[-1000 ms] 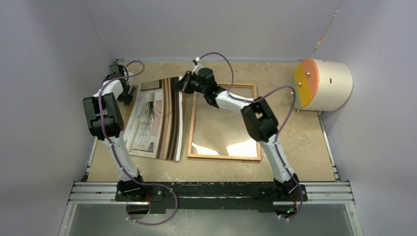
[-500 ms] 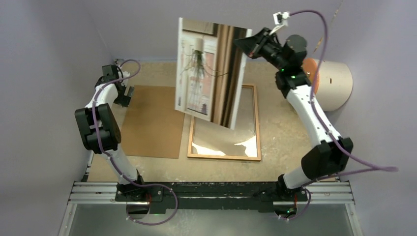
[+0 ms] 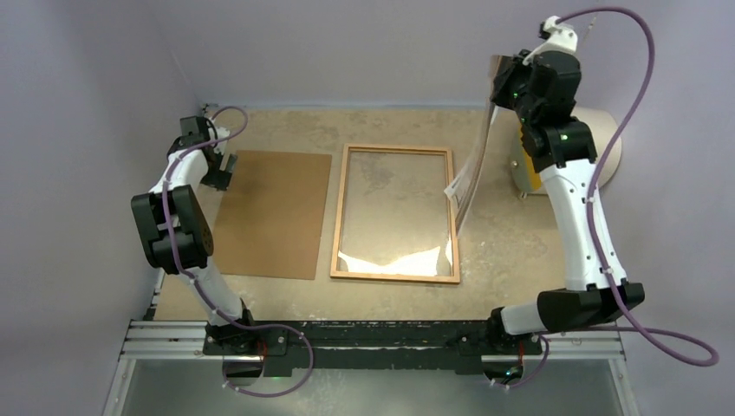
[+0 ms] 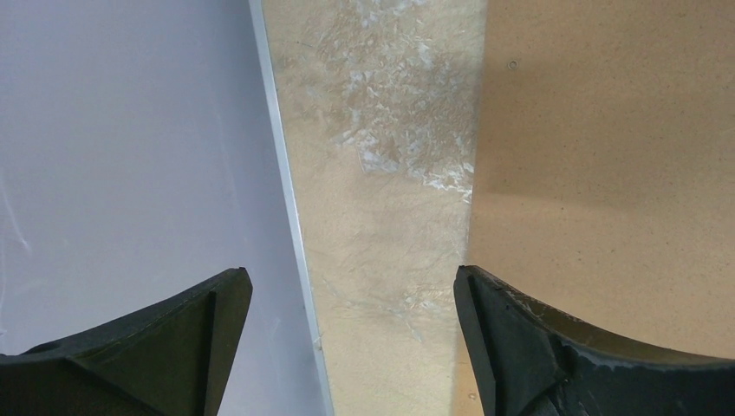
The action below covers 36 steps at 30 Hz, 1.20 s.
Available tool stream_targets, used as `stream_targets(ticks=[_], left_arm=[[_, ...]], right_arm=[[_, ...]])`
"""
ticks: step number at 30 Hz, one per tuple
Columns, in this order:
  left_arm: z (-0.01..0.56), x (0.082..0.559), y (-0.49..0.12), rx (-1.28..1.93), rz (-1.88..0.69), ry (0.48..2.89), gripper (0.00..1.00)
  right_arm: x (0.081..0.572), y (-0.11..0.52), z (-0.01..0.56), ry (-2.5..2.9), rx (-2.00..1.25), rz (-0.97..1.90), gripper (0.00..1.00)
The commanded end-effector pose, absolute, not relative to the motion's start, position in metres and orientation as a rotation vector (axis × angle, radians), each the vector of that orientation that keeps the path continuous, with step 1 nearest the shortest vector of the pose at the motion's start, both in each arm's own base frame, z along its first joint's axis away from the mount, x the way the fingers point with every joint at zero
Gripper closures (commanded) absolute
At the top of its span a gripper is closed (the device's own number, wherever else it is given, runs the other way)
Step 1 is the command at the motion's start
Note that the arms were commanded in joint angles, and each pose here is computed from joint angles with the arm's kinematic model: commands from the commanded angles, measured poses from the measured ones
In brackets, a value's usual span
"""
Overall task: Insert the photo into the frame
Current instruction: Turn over the photo from the photo frame.
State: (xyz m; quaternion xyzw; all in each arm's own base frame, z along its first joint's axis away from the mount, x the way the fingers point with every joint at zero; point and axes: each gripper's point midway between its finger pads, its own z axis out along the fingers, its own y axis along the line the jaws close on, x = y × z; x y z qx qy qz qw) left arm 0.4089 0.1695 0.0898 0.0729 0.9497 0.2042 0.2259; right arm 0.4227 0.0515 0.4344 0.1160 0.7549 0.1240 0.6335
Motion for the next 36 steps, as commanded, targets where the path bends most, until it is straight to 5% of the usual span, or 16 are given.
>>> stream_targets(ticks=[1,11,22,32,36], left_arm=[[0.102,0.409,0.164,0.213,0.541,2.572,0.07],[0.101,0.406,0.163,0.226,0.546,2.582,0.08],[0.101,0.405,0.158,0.243,0.528,2.573,0.08],[0.095,0.4,0.156,0.264,0.534,2.579,0.08],[0.096,0.399,0.156,0.264,0.532,2.576,0.08]], right_arm=[[0.416,0.049,0.437,1.76,0.2,-0.066,1.0],[0.433,0.167,0.353,2.004,-0.163,-0.273,1.0],[0.407,0.303,0.214,2.384,-0.089,0.438,1.0],[0.409,0.334,0.185,2.516,0.321,0.842,1.0],[0.426,0.325,0.181,2.443,0.489,0.795,1.0]])
